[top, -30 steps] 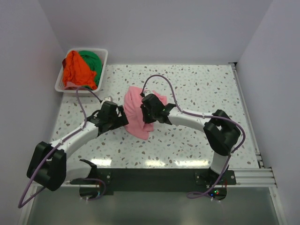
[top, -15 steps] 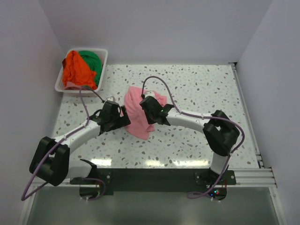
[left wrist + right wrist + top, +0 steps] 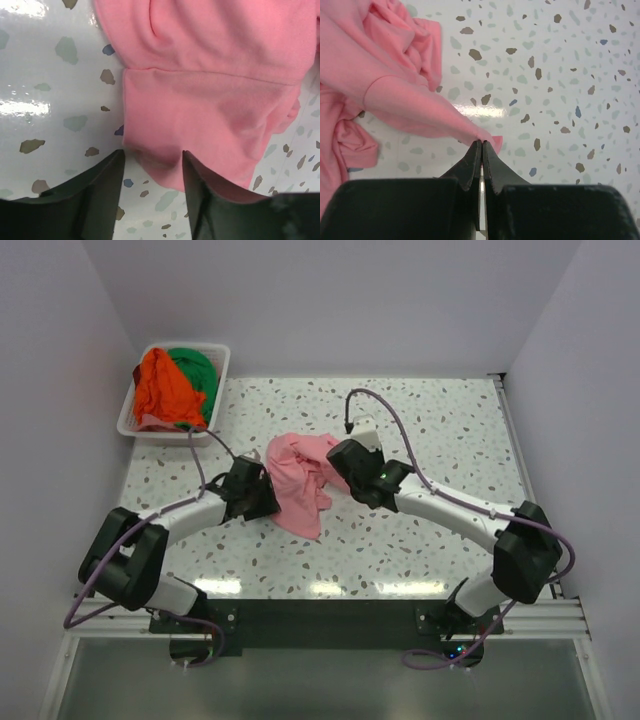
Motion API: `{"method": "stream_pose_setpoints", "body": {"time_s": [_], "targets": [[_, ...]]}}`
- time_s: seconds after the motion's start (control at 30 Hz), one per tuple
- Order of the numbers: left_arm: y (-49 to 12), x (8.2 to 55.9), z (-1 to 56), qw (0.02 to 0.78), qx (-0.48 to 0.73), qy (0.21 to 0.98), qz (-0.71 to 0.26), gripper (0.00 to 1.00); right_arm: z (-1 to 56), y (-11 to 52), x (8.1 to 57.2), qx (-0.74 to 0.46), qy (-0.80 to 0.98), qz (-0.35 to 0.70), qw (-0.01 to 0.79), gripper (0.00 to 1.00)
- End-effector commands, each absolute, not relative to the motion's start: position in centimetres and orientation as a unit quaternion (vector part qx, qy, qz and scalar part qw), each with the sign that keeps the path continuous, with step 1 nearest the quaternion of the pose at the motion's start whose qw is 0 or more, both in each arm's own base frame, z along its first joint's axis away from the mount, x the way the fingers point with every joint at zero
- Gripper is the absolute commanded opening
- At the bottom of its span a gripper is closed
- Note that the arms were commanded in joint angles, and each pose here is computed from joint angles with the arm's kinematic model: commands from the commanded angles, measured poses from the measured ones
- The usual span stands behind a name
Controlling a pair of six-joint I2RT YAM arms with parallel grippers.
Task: Fold and stack the t-shirts
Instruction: Flatten the tshirt out
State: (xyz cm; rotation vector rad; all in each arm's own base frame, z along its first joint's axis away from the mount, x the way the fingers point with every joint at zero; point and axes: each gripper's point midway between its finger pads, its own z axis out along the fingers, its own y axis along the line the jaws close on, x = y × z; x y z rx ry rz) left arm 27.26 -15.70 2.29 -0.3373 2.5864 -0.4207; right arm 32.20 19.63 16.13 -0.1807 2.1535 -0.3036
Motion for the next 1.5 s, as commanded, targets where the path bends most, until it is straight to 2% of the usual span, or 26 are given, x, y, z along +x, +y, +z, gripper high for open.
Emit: {"method": "stream_pose_setpoints", "body": {"time_s": [0.0,0.1,0.13,0.17,0.2,0.37,0.63,0.87,1.13,1.3,1.47], "targets": [[-17.2,28.7,2.9,0.265,-0.111,0.942,-0.174,0.51,17.0,16.8,32.1,-0.034,0.864,-0.161,0.477,0.00],[-16.5,29.9,2.7,0.274,-0.120,0.944,-0.142,0.35,17.4,15.9,31.9,-0.025,0.860,-0.159,0.484,0.00],[-16.2,30.1,2.1,0.272,-0.122,0.946,-0.128,0.25,17.6,15.5,31.9,-0.021,0.858,-0.162,0.486,0.00],[-15.7,30.7,2.0,0.282,-0.127,0.944,-0.111,0.06,17.9,14.8,32.1,-0.011,0.857,-0.165,0.488,0.00],[-15.2,30.7,1.8,0.277,-0.130,0.947,-0.092,0.00,18.2,14.3,32.1,-0.006,0.856,-0.164,0.490,0.00],[-13.9,34.0,5.1,0.331,-0.141,0.932,-0.044,0.00,20.2,11.8,32.9,0.022,0.841,-0.184,0.509,0.00],[-11.0,36.9,18.5,0.471,-0.186,0.862,-0.016,0.00,29.1,8.6,32.4,0.079,0.781,-0.188,0.590,0.00],[-8.4,36.7,29.4,0.565,-0.235,0.791,-0.021,0.00,36.1,6.6,31.2,0.099,0.738,-0.180,0.643,0.00],[-5.0,32.9,42.5,0.669,-0.262,0.693,-0.060,0.00,44.6,4.8,28.6,0.108,0.690,-0.116,0.707,0.00],[-3.1,28.7,48.9,0.715,-0.273,0.635,-0.108,0.00,48.9,4.6,26.6,0.091,0.669,-0.052,0.736,0.00],[-3.0,26.7,53.3,0.749,-0.249,0.597,-0.146,0.00,52.0,5.5,25.6,0.062,0.657,0.000,0.751,0.00]]}}
